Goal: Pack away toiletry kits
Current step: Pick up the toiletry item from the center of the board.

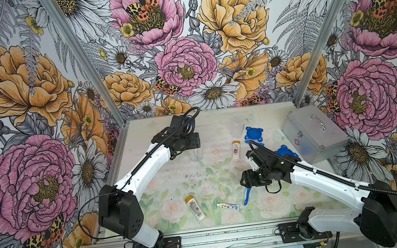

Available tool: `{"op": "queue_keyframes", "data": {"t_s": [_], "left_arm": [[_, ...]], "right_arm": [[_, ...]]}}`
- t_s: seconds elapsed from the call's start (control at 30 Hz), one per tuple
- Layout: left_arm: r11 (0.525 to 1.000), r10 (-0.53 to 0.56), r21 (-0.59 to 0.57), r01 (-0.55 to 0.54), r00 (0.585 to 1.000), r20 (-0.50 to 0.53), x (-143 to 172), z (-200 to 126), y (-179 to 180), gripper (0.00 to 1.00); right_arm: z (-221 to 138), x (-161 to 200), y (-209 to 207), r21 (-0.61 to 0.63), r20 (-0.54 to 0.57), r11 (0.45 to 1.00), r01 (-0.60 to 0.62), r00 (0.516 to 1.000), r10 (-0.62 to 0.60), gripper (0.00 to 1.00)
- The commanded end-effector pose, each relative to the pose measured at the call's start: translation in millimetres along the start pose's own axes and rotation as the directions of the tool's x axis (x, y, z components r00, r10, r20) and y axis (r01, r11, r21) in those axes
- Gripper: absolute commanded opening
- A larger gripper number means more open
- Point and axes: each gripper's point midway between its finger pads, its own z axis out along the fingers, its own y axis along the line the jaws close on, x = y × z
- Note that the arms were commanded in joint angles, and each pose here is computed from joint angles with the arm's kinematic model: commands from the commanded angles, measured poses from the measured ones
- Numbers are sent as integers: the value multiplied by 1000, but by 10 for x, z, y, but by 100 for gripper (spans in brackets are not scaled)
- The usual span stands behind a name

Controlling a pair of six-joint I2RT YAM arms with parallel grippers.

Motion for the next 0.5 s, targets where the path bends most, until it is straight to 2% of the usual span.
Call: {"op": "queue_keyframes", "data": {"t_s": [0.0, 0.23, 0.47], "left_arm": [[991, -95, 82, 105, 989, -115, 100, -228, -117, 77], [976, -117, 159, 148, 975, -188, 216, -299, -291, 78], [977, -68, 183, 106, 976, -205, 312, -294, -366, 79]], "right_arm": [[84, 126, -50, 13, -83, 993, -115, 990, 116, 64], [336, 151, -47, 71, -175, 990, -118, 976, 129, 60], [579, 274, -76, 166, -224, 985, -52, 970, 89, 57]]}}
